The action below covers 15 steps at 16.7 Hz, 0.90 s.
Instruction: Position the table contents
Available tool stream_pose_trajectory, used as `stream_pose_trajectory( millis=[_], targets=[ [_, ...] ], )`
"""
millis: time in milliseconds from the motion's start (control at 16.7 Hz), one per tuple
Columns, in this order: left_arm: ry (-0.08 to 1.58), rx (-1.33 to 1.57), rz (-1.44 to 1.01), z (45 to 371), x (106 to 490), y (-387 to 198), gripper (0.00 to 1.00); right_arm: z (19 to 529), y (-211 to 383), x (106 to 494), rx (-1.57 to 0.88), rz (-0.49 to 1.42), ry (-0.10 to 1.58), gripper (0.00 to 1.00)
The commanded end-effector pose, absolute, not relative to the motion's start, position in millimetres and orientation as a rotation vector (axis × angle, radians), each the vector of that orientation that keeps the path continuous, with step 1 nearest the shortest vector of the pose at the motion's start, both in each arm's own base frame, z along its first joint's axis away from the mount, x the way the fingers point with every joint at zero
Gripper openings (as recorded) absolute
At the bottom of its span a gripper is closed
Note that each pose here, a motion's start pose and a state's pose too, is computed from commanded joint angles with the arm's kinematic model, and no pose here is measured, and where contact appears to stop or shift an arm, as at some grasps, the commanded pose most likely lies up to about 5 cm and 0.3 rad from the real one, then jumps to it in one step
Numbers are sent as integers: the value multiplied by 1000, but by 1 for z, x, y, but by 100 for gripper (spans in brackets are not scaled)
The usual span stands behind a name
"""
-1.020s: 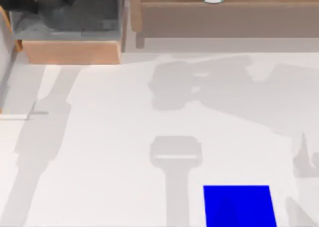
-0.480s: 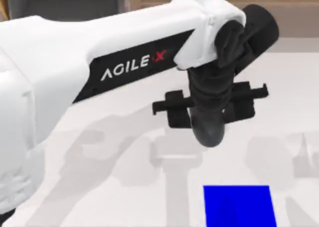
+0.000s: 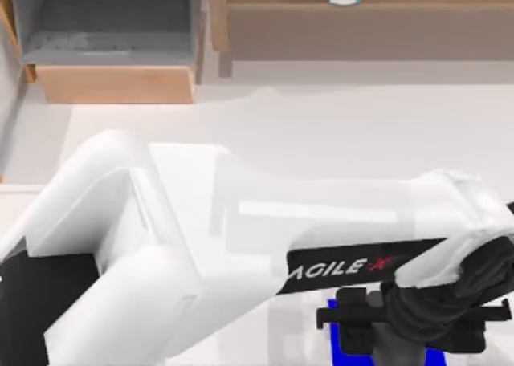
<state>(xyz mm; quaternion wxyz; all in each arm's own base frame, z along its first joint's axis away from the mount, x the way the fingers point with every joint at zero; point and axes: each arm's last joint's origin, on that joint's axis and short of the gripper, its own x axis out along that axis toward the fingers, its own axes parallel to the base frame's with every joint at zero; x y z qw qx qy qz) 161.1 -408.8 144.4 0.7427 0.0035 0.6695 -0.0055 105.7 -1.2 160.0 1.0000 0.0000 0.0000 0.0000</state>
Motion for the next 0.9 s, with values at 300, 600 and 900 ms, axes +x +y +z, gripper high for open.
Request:
stream_pose_trajectory(
  millis=[300, 600, 900],
  targets=[
    [1467, 7, -14, 145, 161, -409, 0, 160, -1, 106, 0, 0, 0, 100],
    [1463, -1, -23, 149, 161, -409, 0, 160, -1, 106, 0, 0, 0, 100],
    [1450, -25, -47, 159, 161, -411, 0, 160, -1, 106, 0, 0, 0, 100]
  ],
)
